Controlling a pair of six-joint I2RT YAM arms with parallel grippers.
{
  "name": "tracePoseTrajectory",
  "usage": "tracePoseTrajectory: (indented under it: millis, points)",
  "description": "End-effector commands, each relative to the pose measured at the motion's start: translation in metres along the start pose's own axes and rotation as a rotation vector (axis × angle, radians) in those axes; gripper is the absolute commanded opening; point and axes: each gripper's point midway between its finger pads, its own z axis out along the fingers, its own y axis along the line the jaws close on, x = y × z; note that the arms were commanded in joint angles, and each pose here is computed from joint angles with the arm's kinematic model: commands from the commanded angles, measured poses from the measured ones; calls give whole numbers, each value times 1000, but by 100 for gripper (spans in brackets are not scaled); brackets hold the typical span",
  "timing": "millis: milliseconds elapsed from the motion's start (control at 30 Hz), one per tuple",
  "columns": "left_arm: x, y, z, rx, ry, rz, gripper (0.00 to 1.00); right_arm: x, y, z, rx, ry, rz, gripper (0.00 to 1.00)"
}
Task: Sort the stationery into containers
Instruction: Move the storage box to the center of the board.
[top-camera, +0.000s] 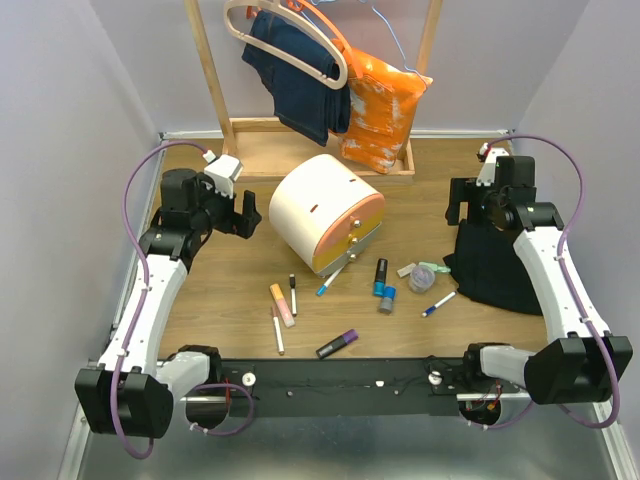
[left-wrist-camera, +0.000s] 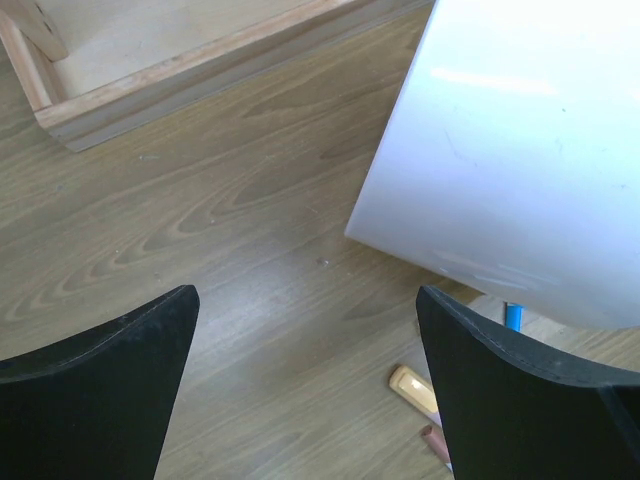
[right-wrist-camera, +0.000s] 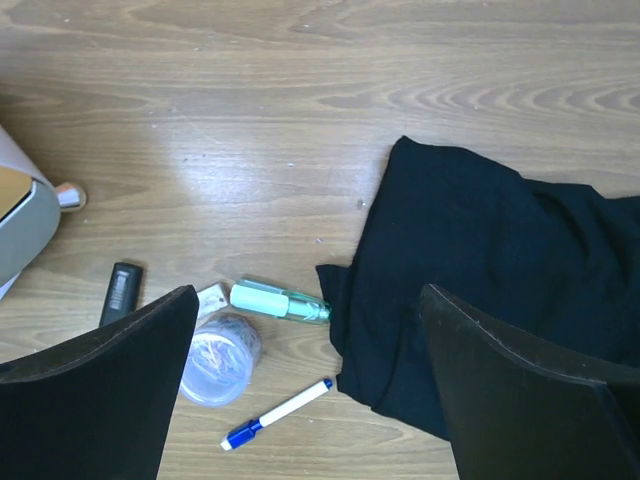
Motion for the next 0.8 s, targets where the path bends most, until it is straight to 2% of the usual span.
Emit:
tracePoseTrajectory:
  millis: [0, 33, 167, 233, 333, 400, 433, 500, 533, 600, 633, 700, 733, 767]
  points:
    - [15, -10, -4, 34, 35, -19, 99, 0, 15, -6, -89, -14, -26, 100]
    - [20, -11, -5, 32, 47, -35, 99, -1, 20, -7, -122, -23, -40, 100]
    - [59, -24, -7, 55, 125, -163, 98, -2, 70, -24, -440, -81, -150, 100]
    - [68, -27, -8, 49, 137, -216, 98, -4, 82, -25, -501, -122, -152, 100]
    - [82, -26, -5, 31, 150, -260, 98, 1, 97, -15, -546, -92, -145, 100]
    - [90, -28, -1, 37, 151, -285, 86, 4, 102, -9, -552, -75, -134, 97]
    - [91, -30, 0, 46, 150, -296, 73, 6, 105, -5, -563, -69, -136, 93]
    - [95, -36, 4, 81, 145, -318, 53, 12, 115, -1, -604, -48, -152, 89]
    - [98, -37, 6, 86, 149, -337, 27, 14, 119, 0, -619, -45, -161, 81]
    - [110, -38, 11, 85, 169, -391, 10, 24, 130, 2, -662, -13, -173, 72]
    - [114, -39, 13, 83, 178, -409, 0, 28, 133, 2, -679, 2, -173, 50]
    - [122, -44, 16, 108, 182, -439, 0, 37, 143, 3, -717, 33, -175, 26]
    - [123, -47, 17, 130, 178, -445, 0, 38, 145, 4, -721, 33, -173, 10]
    - [127, -50, 19, 140, 187, -462, 0, 40, 146, 7, -714, 39, -167, 5]
